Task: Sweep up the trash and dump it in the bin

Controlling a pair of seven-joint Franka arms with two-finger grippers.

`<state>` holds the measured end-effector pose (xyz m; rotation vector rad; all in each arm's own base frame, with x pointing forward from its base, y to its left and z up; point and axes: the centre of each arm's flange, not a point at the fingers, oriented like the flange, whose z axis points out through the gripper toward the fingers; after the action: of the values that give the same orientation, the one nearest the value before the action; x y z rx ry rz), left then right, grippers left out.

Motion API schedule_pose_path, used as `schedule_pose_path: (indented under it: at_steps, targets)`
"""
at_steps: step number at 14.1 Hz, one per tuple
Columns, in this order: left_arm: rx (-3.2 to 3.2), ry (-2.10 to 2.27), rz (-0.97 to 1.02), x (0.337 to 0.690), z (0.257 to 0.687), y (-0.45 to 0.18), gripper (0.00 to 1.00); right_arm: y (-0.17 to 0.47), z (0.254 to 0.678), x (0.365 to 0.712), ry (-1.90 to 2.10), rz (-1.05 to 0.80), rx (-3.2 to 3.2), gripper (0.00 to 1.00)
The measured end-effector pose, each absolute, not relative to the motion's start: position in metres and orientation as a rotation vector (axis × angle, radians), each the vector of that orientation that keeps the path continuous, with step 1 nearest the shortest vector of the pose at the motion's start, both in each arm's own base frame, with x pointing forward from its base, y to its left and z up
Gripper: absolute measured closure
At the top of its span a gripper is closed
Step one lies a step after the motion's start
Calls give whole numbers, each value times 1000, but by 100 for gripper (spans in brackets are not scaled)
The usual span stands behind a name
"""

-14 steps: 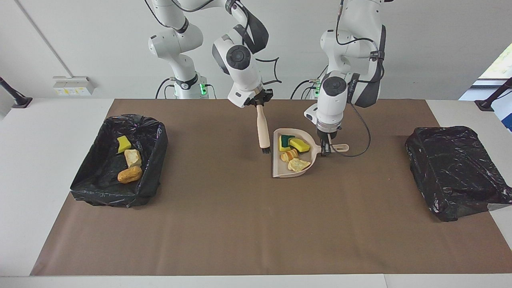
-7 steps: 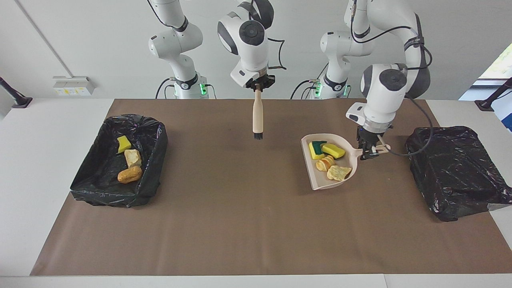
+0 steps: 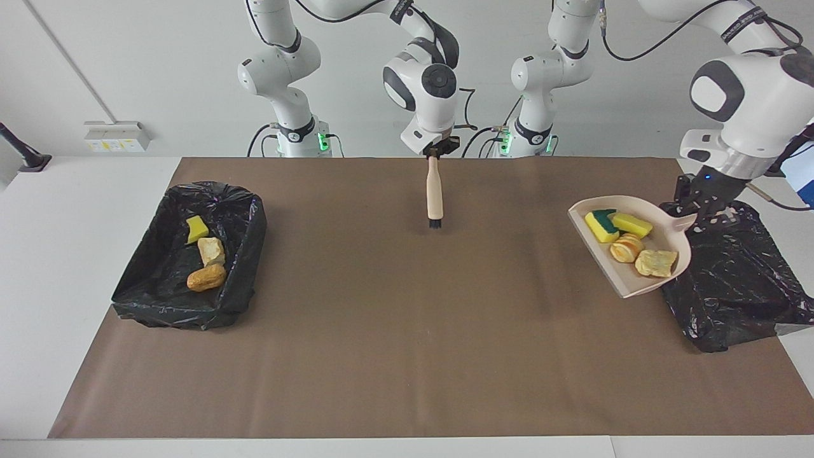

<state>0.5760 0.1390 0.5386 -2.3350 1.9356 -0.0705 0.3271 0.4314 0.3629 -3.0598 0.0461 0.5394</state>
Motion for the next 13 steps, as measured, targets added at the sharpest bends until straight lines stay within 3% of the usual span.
schedule_pose_path:
  at_steps: [6,13]
  targets:
    - [-2282,1931,-37,560,564,293,67,420,340,322,34,523,-3100,74]
    - [-1744,1995,312,600,569,335,67,417,334,323,39,500,-3099,74]
